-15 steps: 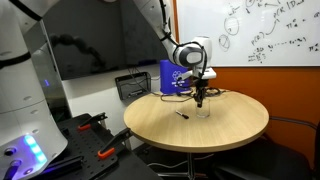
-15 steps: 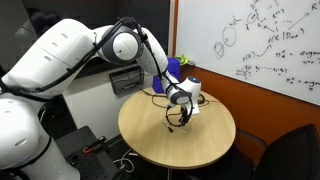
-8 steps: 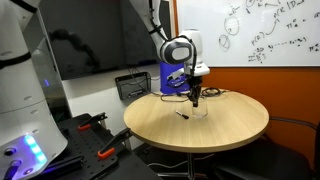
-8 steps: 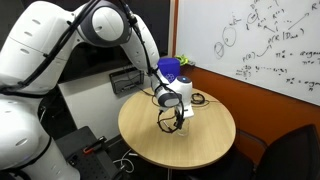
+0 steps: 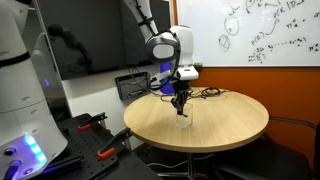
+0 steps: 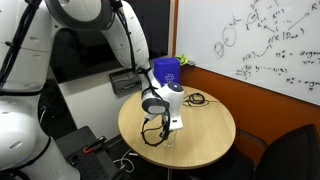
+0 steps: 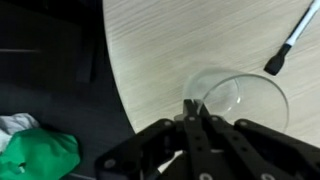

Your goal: Move the glass cup downwards

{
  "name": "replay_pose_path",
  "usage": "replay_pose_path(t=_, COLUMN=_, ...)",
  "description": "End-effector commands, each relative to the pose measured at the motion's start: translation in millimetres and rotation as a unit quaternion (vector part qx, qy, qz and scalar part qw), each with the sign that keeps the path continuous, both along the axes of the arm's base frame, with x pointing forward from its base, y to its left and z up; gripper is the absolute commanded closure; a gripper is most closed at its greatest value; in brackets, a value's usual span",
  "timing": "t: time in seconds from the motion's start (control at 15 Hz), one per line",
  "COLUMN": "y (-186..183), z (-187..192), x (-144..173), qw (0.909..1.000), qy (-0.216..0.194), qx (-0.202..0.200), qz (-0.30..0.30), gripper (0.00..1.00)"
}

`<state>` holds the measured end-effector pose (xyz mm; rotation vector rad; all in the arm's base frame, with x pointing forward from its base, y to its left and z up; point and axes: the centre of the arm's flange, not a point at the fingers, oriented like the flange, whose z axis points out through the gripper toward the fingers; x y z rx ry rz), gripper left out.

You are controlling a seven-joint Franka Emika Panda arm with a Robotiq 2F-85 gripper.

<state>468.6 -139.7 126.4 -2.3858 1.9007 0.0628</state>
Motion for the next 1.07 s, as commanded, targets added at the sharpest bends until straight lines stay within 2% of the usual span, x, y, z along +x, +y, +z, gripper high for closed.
replay_pose_path(t=0.0, y=4.9, z=-4.4, x=-9.2, qw=0.9996, qy=-0.019, qx=-0.010, qz=0.021, gripper=0.99)
replay_pose_path(t=0.53, y=15.9, z=-26.0, x=4.5, qw=0.9983, qy=-0.017, qx=-0.029, qz=0.047, gripper=0.99)
replay_pose_path(t=0.73, y=14.9, z=-25.6, x=11.9, qw=0.9974, qy=-0.041, qx=-0.035, qz=0.048, gripper=0.99)
replay_pose_path(t=0.8, y=14.4, z=-24.1, x=14.3, qw=0.9971, qy=-0.044, qx=-0.040, qz=0.046, gripper=0.70)
replay_pose_path(t=0.87, y=13.6, z=-22.8, x=15.5, qw=0.9971, qy=-0.044, qx=-0.042, qz=0.046, gripper=0.69)
replay_pose_path(t=1.0, y=11.6, z=-20.7, x=16.1, qw=0.9976, qy=-0.034, qx=-0.038, qz=0.046, gripper=0.56)
